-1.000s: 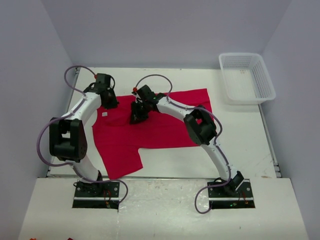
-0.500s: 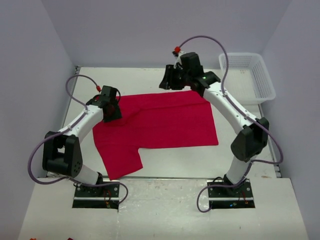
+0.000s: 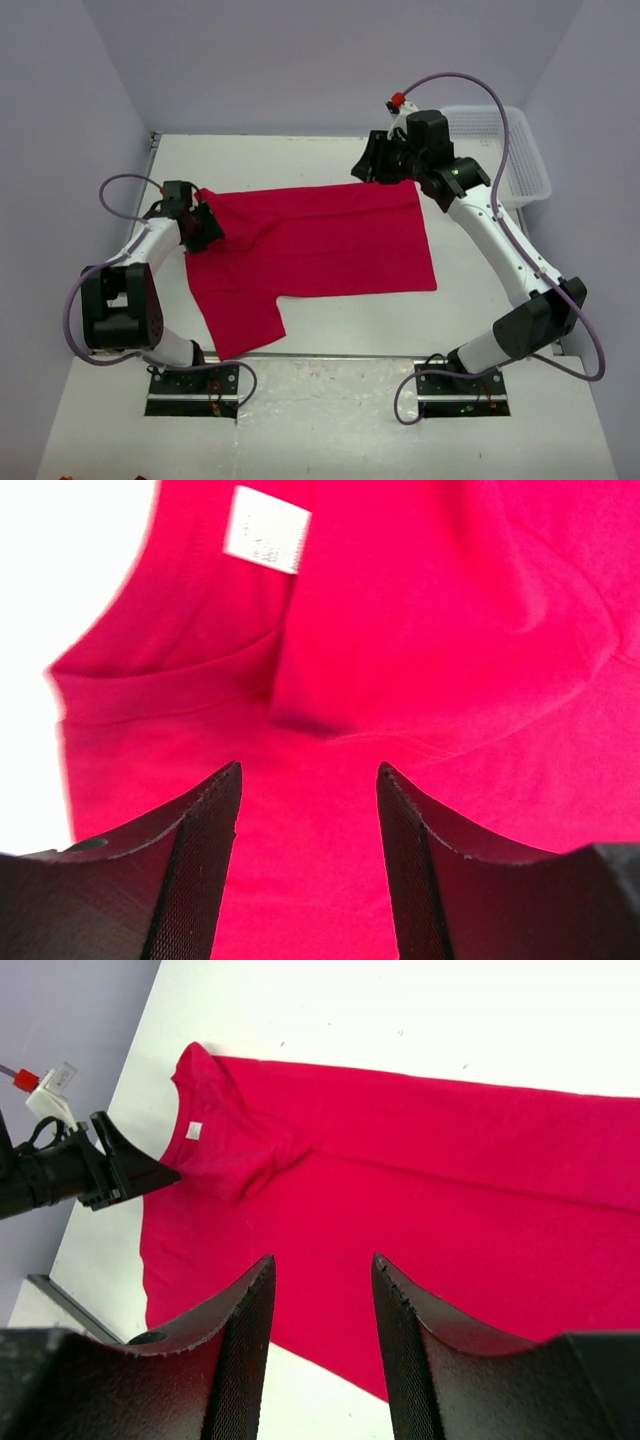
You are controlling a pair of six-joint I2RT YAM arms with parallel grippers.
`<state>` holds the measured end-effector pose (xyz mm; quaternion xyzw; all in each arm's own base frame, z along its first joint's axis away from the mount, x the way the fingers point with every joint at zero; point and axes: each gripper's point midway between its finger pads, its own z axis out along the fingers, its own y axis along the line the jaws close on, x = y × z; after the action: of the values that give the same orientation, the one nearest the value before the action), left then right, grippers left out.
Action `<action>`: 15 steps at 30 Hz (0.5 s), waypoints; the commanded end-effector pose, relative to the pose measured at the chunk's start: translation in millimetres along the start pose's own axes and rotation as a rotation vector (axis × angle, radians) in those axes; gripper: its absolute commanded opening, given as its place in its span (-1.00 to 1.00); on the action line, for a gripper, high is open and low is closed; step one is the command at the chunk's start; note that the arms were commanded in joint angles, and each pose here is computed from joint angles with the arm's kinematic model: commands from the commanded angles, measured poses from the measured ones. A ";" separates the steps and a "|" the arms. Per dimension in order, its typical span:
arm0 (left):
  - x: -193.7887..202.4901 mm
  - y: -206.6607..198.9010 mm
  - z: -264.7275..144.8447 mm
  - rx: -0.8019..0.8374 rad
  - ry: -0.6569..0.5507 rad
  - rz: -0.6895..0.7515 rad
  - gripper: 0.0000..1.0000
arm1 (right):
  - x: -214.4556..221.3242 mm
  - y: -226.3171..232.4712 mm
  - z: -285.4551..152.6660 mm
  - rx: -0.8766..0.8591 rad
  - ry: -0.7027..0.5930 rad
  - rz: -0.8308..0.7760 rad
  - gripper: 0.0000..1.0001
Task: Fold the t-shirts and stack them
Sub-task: Fold the flattened tshirt in 1/3 of the way
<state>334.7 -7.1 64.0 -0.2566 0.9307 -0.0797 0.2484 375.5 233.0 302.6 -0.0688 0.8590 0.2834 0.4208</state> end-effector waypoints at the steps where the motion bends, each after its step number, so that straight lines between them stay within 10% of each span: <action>1: -9.9 -16.8 5.6 0.098 -0.020 0.023 0.15 | -6.1 -0.3 -16.3 -0.025 -0.030 -0.024 -0.10; 15: -26.8 -11.1 25.7 0.088 -0.017 0.002 0.11 | 4.3 -10.3 -13.9 -0.044 -0.015 0.010 -0.10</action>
<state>347.9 -6.7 38.6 -0.2624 0.9313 -0.1061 0.2292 372.1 214.2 278.4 -0.0584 0.8712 0.2799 0.3990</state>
